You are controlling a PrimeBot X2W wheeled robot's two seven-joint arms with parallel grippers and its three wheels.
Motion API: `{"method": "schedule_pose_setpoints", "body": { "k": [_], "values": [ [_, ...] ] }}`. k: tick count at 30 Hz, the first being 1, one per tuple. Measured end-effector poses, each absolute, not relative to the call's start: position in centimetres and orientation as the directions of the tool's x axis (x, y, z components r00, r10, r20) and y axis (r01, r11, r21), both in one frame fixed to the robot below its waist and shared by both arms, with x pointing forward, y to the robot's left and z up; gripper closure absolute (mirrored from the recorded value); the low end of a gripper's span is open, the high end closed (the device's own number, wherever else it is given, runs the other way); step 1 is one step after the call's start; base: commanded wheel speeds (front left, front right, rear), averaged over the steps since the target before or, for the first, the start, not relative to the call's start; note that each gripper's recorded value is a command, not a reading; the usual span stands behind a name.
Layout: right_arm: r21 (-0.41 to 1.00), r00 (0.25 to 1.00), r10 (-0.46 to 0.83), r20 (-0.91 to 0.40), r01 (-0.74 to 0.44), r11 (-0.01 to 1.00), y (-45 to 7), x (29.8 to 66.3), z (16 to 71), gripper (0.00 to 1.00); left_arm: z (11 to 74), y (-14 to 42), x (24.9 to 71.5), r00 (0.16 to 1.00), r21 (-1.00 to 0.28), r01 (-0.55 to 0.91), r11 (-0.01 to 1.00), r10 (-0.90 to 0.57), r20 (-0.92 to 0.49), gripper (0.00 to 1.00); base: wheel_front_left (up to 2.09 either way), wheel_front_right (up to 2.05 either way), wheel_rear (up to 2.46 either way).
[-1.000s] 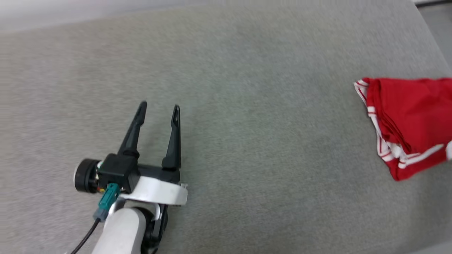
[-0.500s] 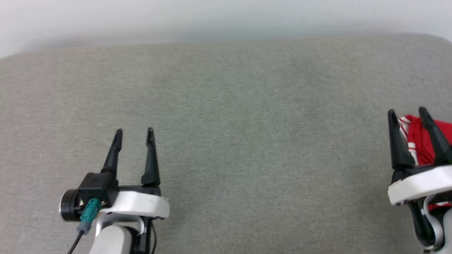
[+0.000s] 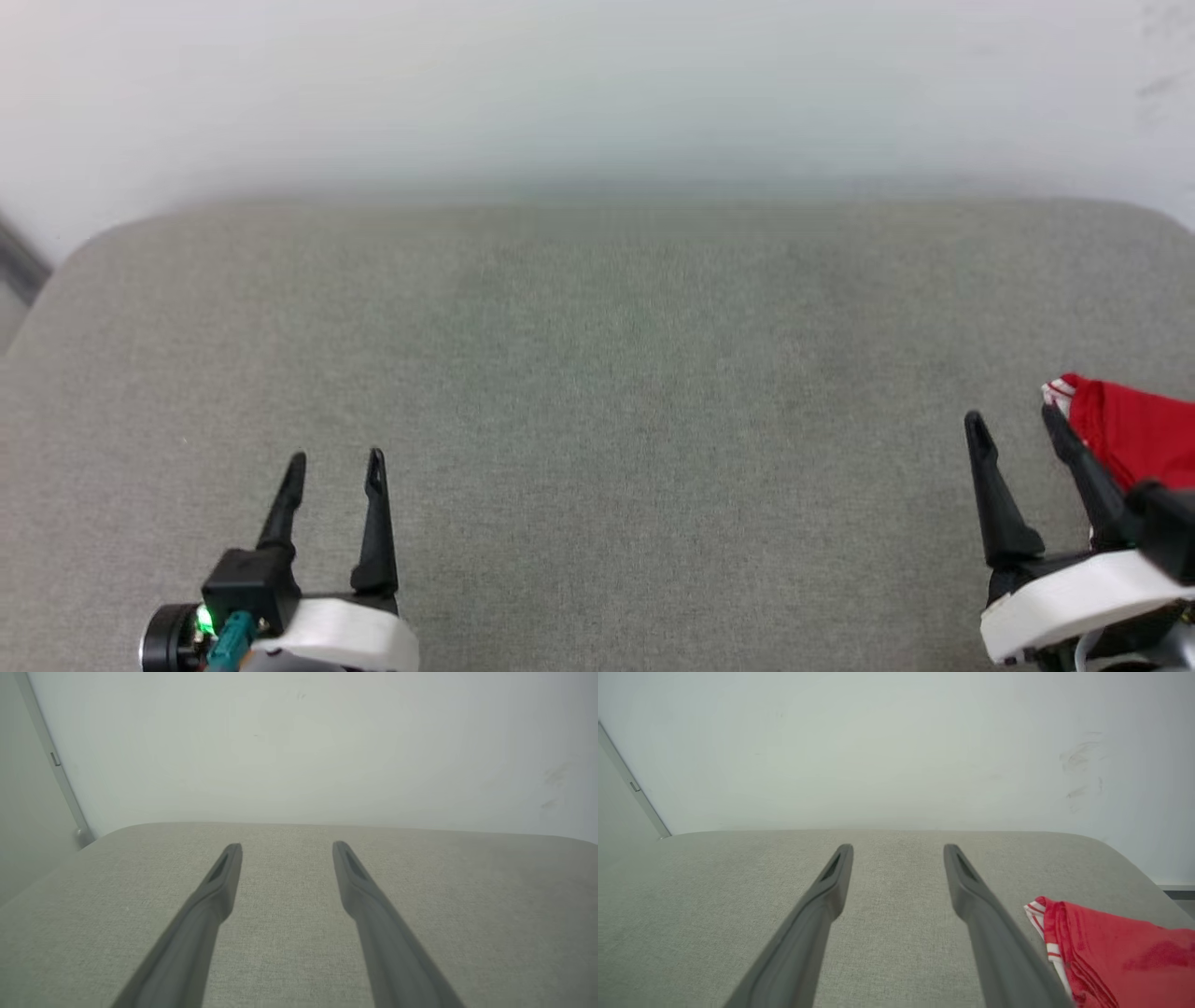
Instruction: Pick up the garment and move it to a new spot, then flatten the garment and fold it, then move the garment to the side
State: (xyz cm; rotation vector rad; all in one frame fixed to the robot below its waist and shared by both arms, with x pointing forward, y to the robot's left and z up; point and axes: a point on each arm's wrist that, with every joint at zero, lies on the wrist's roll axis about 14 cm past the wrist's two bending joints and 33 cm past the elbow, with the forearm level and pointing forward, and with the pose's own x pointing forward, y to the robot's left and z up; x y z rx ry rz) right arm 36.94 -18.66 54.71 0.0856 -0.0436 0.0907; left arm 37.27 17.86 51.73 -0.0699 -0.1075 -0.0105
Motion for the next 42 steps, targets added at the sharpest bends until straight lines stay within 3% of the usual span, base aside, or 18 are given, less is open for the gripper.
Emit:
{"method": "schedule_pose_setpoints", "body": {
  "k": [7,30,31,42],
  "values": [
    [0.078,0.995,0.083,0.058,-0.087,0.993,-18.7,35.3,55.3,0.00,51.5,17.6,35.8,0.995,-0.068,0.025,0.997,-0.019,0.100,0.00,0.00,0.00,0.00],
    [0.070,0.993,0.105,0.061,-0.109,0.992,-18.0,35.7,55.1,0.00,51.1,18.0,36.0,0.996,-0.070,0.021,0.997,-0.014,0.090,0.00,0.00,0.00,0.00],
    [0.071,0.993,0.105,0.059,-0.109,0.992,-18.1,35.7,55.0,1.00,51.1,17.9,36.0,0.996,-0.072,0.023,0.997,-0.016,0.089,1.00,0.00,0.00,0.00],
    [0.233,0.995,0.098,-0.008,-0.093,0.968,-18.2,35.5,52.6,1.00,48.5,18.6,35.5,1.000,-0.225,-0.025,0.974,0.021,-0.021,1.00,0.00,0.00,0.00]
  ]
}}
